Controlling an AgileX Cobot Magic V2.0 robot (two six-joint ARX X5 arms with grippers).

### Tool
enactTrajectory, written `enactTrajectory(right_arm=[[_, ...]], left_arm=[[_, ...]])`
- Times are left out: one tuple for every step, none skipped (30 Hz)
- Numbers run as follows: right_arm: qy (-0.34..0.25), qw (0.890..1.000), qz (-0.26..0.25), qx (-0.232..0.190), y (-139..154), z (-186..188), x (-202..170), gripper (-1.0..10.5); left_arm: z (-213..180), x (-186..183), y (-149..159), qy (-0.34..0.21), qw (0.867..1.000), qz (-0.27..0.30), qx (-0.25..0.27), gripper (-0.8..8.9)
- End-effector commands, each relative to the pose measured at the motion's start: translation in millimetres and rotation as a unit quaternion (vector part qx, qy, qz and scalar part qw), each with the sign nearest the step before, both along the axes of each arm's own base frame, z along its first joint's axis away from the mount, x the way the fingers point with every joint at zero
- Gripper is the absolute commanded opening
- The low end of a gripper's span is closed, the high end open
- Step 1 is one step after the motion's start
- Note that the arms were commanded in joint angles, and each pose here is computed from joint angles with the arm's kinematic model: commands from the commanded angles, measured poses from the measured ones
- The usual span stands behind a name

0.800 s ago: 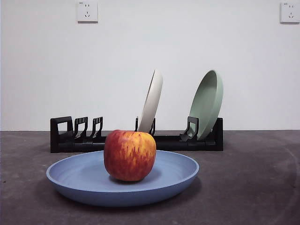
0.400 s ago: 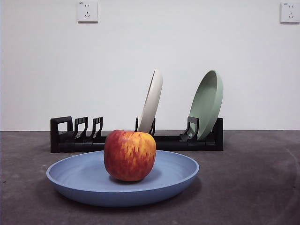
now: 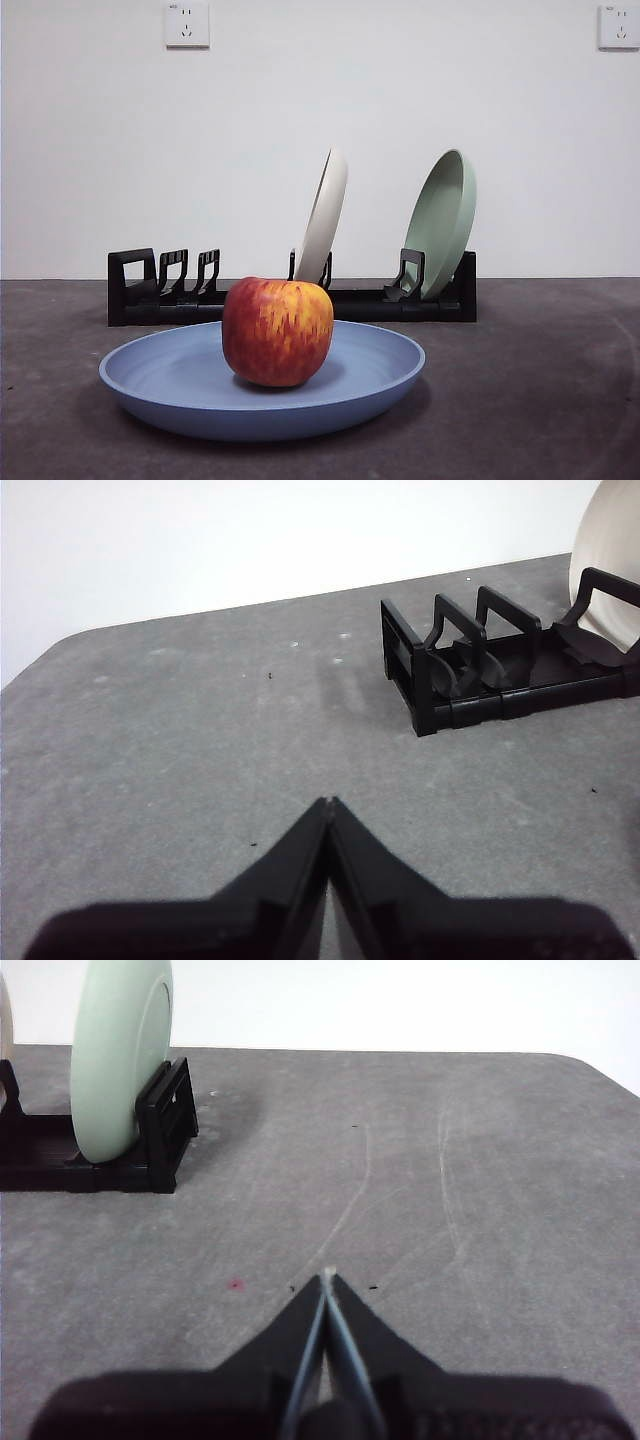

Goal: Take the blue plate from the plate rack,put the plate on the table,take the apple from the table,put the apple in the plate

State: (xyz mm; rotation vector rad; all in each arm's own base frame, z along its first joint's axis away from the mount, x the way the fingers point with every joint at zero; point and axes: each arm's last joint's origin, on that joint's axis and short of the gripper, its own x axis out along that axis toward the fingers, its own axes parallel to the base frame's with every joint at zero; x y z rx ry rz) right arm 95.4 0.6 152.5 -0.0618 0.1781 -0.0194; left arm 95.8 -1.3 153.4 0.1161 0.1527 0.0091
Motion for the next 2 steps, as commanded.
enactTrajectory(right_arm=[[0.001,1.0,0.001,0.002,0.1,-2.5,0.5,0.0],[0.001,1.0,0.001,0.002,0.1,-2.5,0.5,0.0]], left_arm=[[-3.2,0.5,-0.2,0.004,1.0,-0.001,-0.002,-0.04],[-3.2,0.5,-0.2,0.004,1.0,-0.001,-0.002,-0.04]])
